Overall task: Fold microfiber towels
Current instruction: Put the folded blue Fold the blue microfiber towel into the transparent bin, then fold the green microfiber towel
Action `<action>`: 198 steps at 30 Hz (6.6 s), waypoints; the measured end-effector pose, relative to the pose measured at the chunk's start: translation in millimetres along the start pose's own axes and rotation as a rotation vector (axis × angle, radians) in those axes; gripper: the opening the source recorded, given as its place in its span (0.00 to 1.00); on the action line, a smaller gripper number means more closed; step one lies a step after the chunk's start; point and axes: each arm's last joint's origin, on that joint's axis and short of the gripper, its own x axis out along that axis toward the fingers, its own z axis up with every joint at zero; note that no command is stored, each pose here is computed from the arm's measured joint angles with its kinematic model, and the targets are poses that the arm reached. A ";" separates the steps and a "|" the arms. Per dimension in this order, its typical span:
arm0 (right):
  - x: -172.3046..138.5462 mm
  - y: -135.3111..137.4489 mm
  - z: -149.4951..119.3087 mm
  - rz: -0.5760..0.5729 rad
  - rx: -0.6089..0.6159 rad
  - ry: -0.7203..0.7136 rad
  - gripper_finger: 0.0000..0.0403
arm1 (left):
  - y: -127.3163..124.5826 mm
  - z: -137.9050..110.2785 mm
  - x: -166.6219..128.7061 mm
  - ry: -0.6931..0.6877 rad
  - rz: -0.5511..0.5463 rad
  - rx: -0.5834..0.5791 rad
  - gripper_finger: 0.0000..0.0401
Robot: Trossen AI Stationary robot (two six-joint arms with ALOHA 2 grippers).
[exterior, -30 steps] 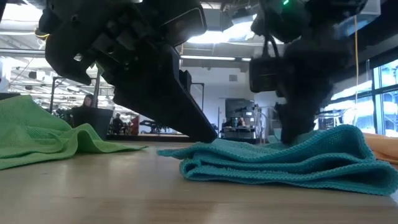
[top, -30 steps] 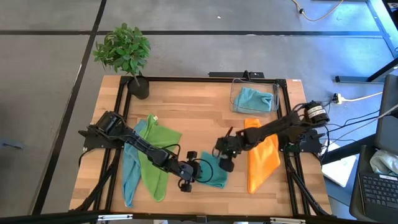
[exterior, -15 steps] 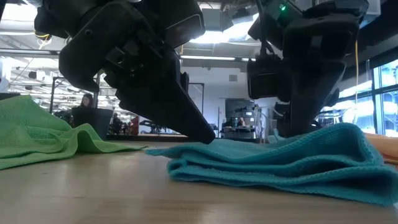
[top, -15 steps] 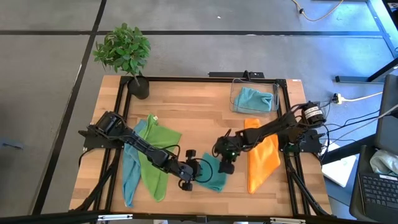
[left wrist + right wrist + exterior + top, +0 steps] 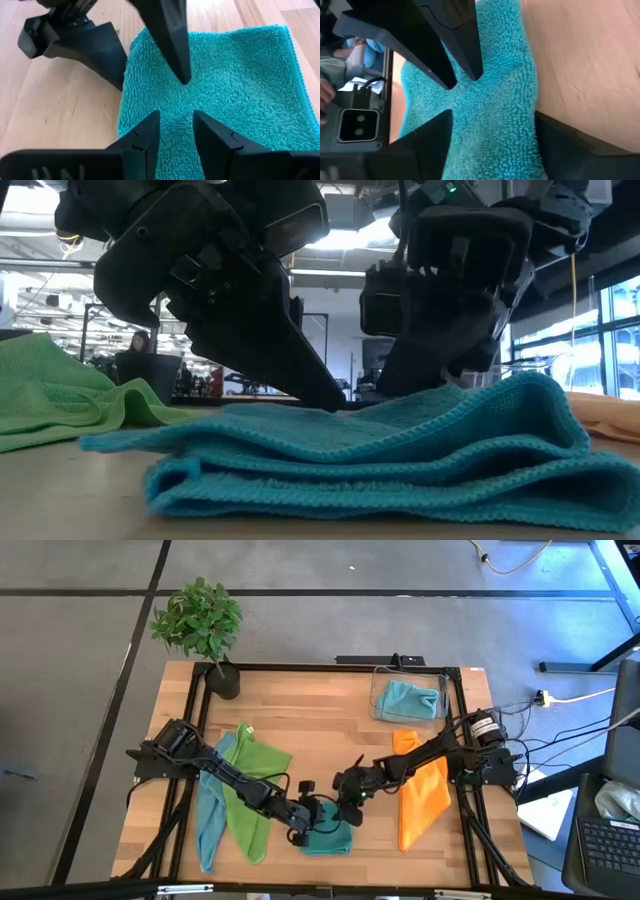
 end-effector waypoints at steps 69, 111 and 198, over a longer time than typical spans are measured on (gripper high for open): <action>-297.6 -75.0 95.3 -1.099 -0.083 0.325 0.02 | 11.3 -47.2 -84.6 0.066 0.653 0.020 0.27; -361.1 -94.0 81.9 -1.068 -0.064 0.087 0.02 | 10.3 -26.4 -73.0 -0.028 0.584 0.054 0.27; -181.9 7.6 40.2 -0.423 -0.352 -0.425 0.54 | 30.1 -18.2 -112.5 0.374 0.478 0.197 0.27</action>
